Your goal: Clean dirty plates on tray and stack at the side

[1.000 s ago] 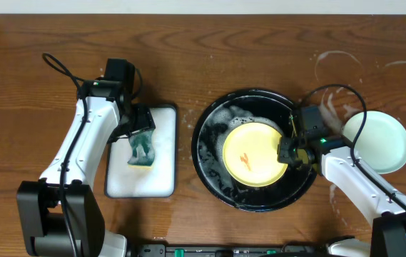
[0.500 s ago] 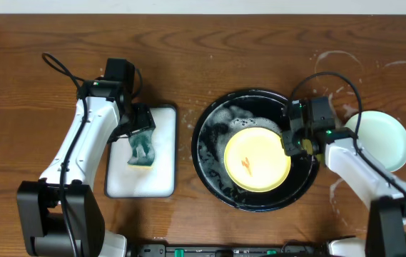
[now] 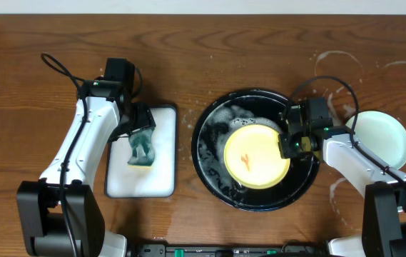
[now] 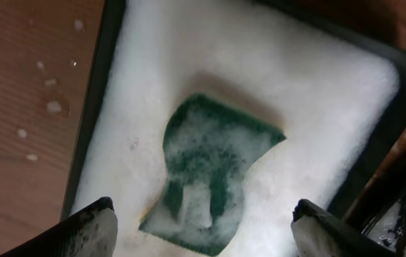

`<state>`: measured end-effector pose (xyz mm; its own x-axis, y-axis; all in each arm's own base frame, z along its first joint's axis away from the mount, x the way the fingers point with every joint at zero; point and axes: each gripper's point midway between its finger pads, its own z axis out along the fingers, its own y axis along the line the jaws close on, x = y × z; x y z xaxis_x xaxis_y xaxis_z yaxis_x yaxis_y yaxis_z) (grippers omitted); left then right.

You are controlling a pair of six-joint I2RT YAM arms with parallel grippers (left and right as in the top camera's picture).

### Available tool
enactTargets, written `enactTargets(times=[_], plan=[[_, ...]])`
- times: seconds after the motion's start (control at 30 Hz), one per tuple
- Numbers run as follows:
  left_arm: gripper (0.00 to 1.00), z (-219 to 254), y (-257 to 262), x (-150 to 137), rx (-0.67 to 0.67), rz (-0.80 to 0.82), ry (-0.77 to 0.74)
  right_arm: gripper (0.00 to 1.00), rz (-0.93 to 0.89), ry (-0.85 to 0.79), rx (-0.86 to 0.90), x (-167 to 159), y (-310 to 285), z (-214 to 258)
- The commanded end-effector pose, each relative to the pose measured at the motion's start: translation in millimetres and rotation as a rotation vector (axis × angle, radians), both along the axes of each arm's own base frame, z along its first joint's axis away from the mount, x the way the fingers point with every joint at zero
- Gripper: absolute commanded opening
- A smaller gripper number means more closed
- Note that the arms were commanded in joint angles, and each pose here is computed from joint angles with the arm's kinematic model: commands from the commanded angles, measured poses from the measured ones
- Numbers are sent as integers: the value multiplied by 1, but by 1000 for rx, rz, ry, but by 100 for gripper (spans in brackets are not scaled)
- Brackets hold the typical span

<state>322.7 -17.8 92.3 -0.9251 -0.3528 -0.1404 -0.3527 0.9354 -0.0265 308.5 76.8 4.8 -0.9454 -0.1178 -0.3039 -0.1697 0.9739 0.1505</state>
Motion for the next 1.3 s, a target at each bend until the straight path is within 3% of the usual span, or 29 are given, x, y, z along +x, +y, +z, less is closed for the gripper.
enactTargets(times=[0.0, 0.13, 0.3, 0.5, 0.67, 0.73, 0.87, 0.93, 0.97, 1.0, 1.07, 1.13, 1.17, 1.27], plan=[[80, 4, 1, 2, 2, 13, -15, 1, -341, -13, -82, 12, -40, 0], [80, 3, 1, -2, 3, 13, 2, 1, -467, -23, -86, 15, -50, 1], [78, -6, 1, -4, 5, 13, 8, 1, -304, -47, -65, 20, -37, 3], [60, -47, 2, -12, 4, 13, -1, 1, -269, -37, -81, 17, -37, 1], [57, -78, 1, -22, 1, 8, -20, 1, -270, -40, -80, 18, -37, 2], [48, -86, 0, -22, 2, -7, -37, 1, -270, -39, -79, 17, -37, 2], [11, -100, 0, -23, 3, -13, -79, 1, -270, -38, -80, 17, -37, 1], [8, -106, 3, -23, 18, -9, -96, 1, -270, -38, -80, 17, -37, 1], [11, -108, 4, -24, 21, -9, -99, 1, -270, -36, -80, 17, -37, 1], [22, -108, 3, -25, 20, -9, -97, 1, -270, -33, -81, 16, -37, 1], [54, -107, 0, -26, 3, -12, -93, 1, -269, -28, -83, 15, -38, 1], [67, -104, -1, -24, -3, -13, -98, 1, -269, -25, -83, 14, -38, 0], [79, -100, -1, -23, -3, -13, -97, 1, -269, -26, -83, 14, -38, 0], [82, -83, -1, -19, -6, -14, -108, 1, -269, -26, -83, 14, -38, 0]])
